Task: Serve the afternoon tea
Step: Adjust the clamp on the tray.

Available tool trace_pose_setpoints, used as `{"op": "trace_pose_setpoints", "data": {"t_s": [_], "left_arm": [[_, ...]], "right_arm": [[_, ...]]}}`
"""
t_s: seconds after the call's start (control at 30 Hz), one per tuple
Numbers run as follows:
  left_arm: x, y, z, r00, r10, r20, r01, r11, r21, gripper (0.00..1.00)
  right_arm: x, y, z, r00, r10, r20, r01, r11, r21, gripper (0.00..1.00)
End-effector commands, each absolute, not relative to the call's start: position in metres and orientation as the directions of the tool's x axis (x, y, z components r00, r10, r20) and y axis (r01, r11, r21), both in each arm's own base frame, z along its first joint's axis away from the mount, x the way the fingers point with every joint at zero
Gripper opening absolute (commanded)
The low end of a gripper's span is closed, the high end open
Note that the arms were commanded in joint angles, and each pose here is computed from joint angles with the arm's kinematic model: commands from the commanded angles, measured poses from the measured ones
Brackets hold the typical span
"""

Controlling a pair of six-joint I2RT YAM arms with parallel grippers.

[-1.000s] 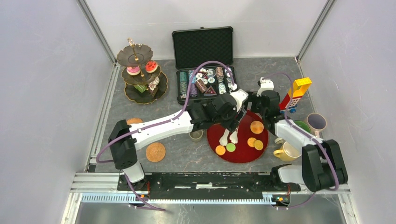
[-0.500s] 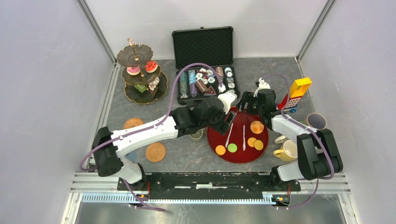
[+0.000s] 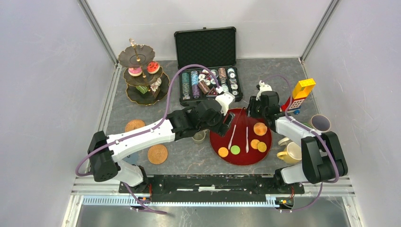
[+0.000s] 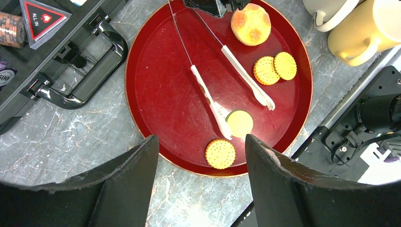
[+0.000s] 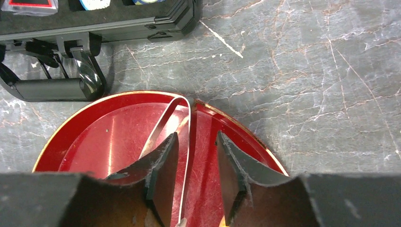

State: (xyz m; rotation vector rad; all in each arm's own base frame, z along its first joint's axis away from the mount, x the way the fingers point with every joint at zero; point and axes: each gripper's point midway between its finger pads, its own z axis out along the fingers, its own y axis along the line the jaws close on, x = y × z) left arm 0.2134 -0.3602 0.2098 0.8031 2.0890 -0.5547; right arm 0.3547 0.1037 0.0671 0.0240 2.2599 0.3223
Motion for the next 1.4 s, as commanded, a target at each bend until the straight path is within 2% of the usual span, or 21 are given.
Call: {"op": "trace_pose_setpoints", "data": {"t_s": [0.0, 0.13, 0.33, 0.47, 0.57, 0.63, 0.7, 0.8, 0.87, 1.03, 1.1, 1.13, 1.17, 1.2, 1.23, 1.37], "left_arm": [[0.219, -0.368, 0.224, -0.467, 0.277, -0.840, 0.692, 0.706, -0.152, 0.74], [0.217, -0.363, 0.231, -0.463, 0.257, -0.849, 0.688, 0.708, -0.161, 0.74], [0.216, -0.348, 0.238, -0.460, 0.215, -0.861, 0.660, 0.732, -0.169, 0.76], [0.218, -0.338, 0.242, -0.455, 0.197, -0.869, 0.637, 0.753, -0.163, 0.76], [0.221, -0.325, 0.244, -0.451, 0.170, -0.876, 0.598, 0.786, -0.155, 0.76], [0.223, -0.314, 0.247, -0.441, 0.137, -0.887, 0.567, 0.809, -0.157, 0.78], [0.224, -0.302, 0.251, -0.432, 0.098, -0.897, 0.533, 0.830, -0.166, 0.79], [0.222, -0.281, 0.260, -0.412, 0.031, -0.911, 0.486, 0.853, -0.191, 0.80], [0.219, -0.266, 0.266, -0.398, -0.013, -0.917, 0.458, 0.864, -0.211, 0.81], [0.210, -0.228, 0.281, -0.358, -0.118, -0.926, 0.404, 0.875, -0.267, 0.85], [0.206, -0.218, 0.283, -0.355, -0.141, -0.924, 0.392, 0.875, -0.284, 0.87], [0.203, -0.214, 0.283, -0.357, -0.145, -0.923, 0.389, 0.875, -0.288, 0.87], [0.202, -0.211, 0.282, -0.361, -0.145, -0.921, 0.387, 0.876, -0.290, 0.87], [0.200, -0.208, 0.281, -0.365, -0.145, -0.920, 0.380, 0.879, -0.290, 0.87], [0.199, -0.205, 0.278, -0.373, -0.141, -0.917, 0.371, 0.883, -0.287, 0.88], [0.196, -0.201, 0.266, -0.399, -0.142, -0.906, 0.355, 0.887, -0.296, 0.88]], "right_arm": [[0.352, 0.101, 0.064, -0.653, 0.036, -0.756, -0.146, 0.974, 0.172, 0.40], [0.353, 0.111, 0.057, -0.664, -0.024, -0.747, -0.203, 0.968, 0.150, 0.36], [0.356, 0.124, 0.053, -0.668, -0.068, -0.741, -0.236, 0.964, 0.125, 0.36], [0.363, 0.124, 0.059, -0.642, -0.125, -0.757, -0.253, 0.966, 0.055, 0.21], [0.373, 0.127, 0.079, -0.592, -0.154, -0.791, -0.285, 0.958, 0.026, 0.00], [0.380, 0.134, 0.099, -0.540, -0.176, -0.823, -0.334, 0.942, 0.018, 0.00], [0.380, 0.152, 0.122, -0.452, -0.219, -0.864, -0.452, 0.892, 0.010, 0.00], [0.363, 0.189, 0.151, -0.234, -0.315, -0.920, -0.684, 0.726, -0.075, 0.00], [0.345, 0.212, 0.159, -0.042, -0.423, -0.905, -0.790, 0.569, -0.228, 0.00], [0.317, 0.243, 0.170, 0.228, -0.472, -0.852, -0.867, 0.300, -0.398, 0.00], [0.306, 0.255, 0.172, 0.335, -0.479, -0.811, -0.867, 0.181, -0.464, 0.00], [0.294, 0.261, 0.167, 0.396, -0.475, -0.786, -0.870, 0.081, -0.487, 0.00], [0.263, 0.268, 0.156, 0.534, -0.421, -0.733, -0.839, -0.156, -0.522, 0.07], [0.233, 0.267, 0.144, 0.678, -0.326, -0.658, -0.731, -0.384, -0.564, 0.10], [0.212, 0.265, 0.136, 0.756, -0.242, -0.608, -0.633, -0.508, -0.585, 0.09], [0.187, 0.267, 0.136, 0.785, -0.128, -0.607, -0.561, -0.564, -0.606, 0.05]]}}
